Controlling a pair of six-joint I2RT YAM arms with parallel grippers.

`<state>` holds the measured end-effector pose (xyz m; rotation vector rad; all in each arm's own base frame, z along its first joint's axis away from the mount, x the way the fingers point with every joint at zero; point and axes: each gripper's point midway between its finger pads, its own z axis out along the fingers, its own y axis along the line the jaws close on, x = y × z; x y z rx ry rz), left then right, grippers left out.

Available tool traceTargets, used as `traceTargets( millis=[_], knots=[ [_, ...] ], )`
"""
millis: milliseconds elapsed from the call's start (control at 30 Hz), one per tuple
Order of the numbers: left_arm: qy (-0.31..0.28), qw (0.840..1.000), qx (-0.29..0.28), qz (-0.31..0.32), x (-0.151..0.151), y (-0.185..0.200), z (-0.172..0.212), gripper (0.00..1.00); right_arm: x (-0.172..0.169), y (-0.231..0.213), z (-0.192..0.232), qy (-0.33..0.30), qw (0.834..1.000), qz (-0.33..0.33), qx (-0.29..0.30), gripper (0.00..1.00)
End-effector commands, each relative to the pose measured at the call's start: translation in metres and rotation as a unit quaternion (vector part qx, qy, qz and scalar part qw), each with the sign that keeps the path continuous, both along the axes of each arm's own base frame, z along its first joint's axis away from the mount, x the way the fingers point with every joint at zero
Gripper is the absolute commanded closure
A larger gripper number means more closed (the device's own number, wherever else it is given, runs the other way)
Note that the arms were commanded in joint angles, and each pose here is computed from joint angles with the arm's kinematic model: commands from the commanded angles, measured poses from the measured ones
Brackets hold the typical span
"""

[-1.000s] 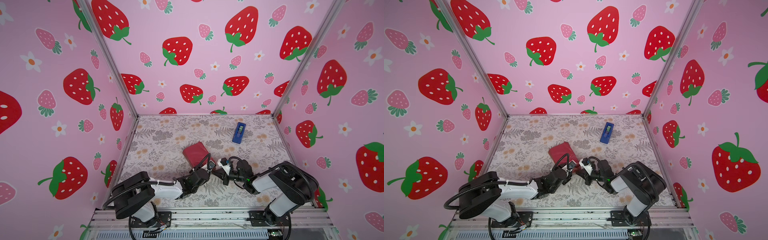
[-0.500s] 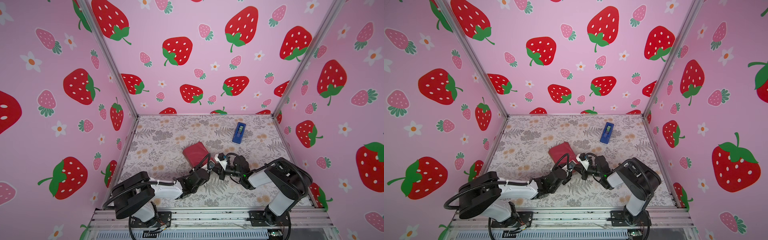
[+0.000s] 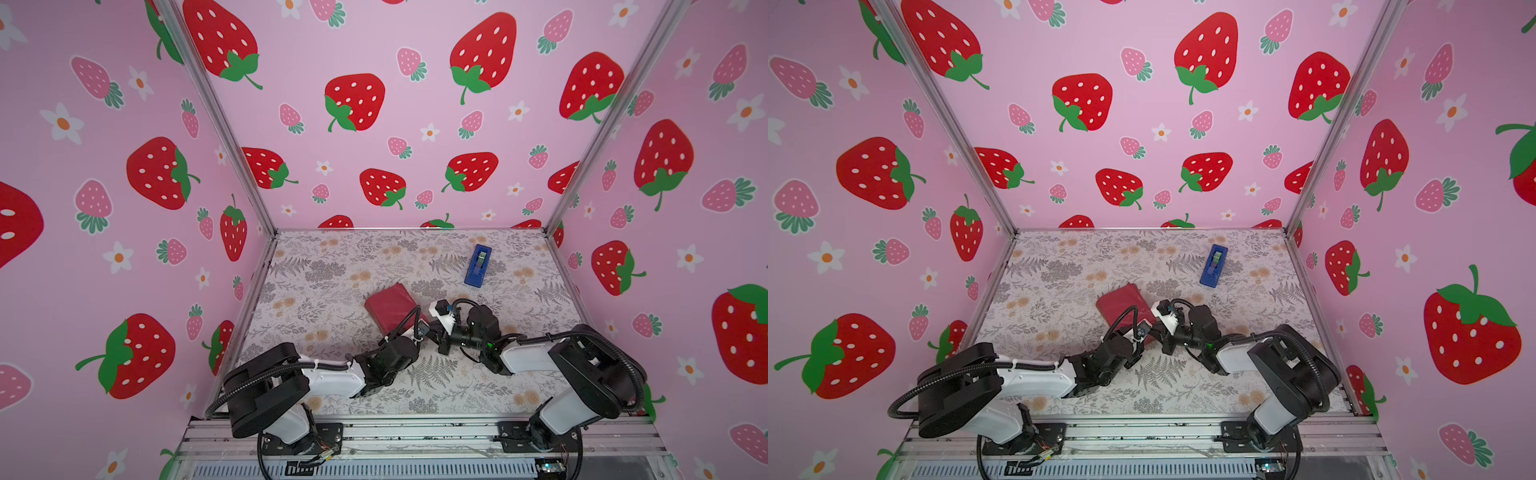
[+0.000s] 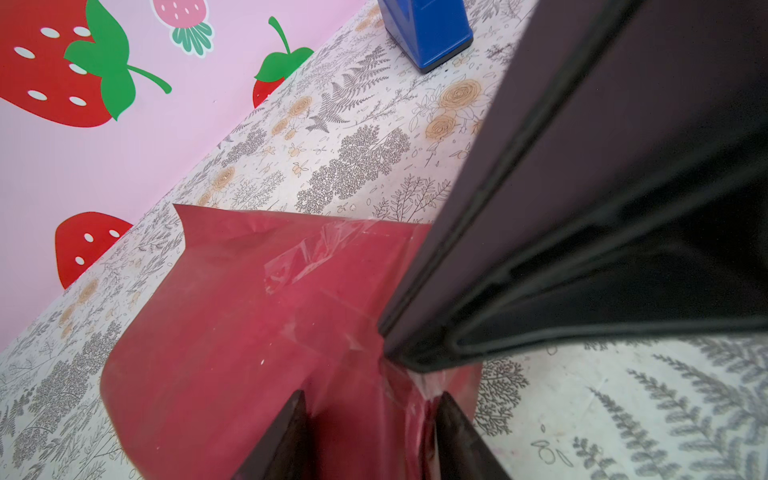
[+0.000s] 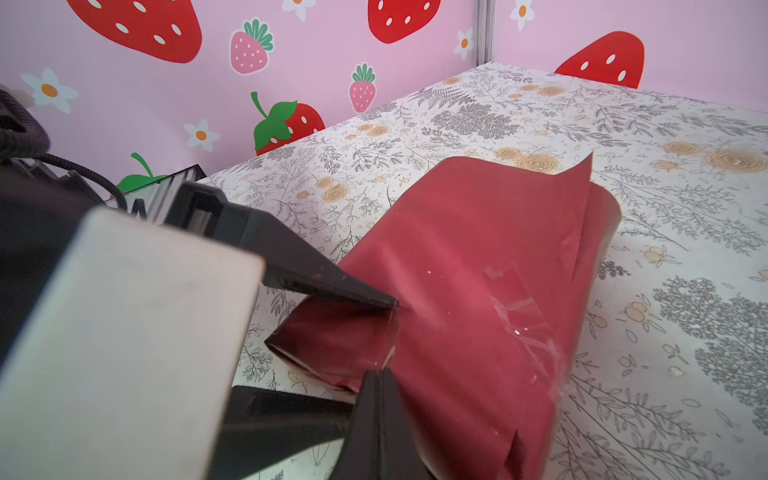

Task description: Wrap the gift box in paper

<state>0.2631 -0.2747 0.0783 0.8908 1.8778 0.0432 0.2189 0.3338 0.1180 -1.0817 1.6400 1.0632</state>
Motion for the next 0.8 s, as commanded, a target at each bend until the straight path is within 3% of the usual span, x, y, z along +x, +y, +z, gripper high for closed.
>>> traceTargets(
  millis=[0, 333, 600, 767],
  knots=[
    [0.078, 0.993, 0.084, 0.001, -0.019, 0.030, -0.054, 0.50, 0.004, 0.003, -0.001, 0.003, 1.000, -0.003, -0.022, 1.00],
    [0.078, 0.994, 0.083, 0.001, -0.019, 0.030, -0.054, 0.50, 0.018, 0.001, -0.031, 0.045, 0.995, -0.033, -0.086, 1.00],
    [0.077, 0.994, 0.081, 0.001, -0.019, 0.030, -0.053, 0.50, 0.033, -0.011, 0.001, 0.050, 0.992, -0.092, -0.071, 1.00],
    [0.077, 0.994, 0.083, 0.002, -0.019, 0.030, -0.053, 0.50, 0.048, -0.018, 0.017, 0.132, 0.980, -0.136, -0.055, 1.00]
  ],
)
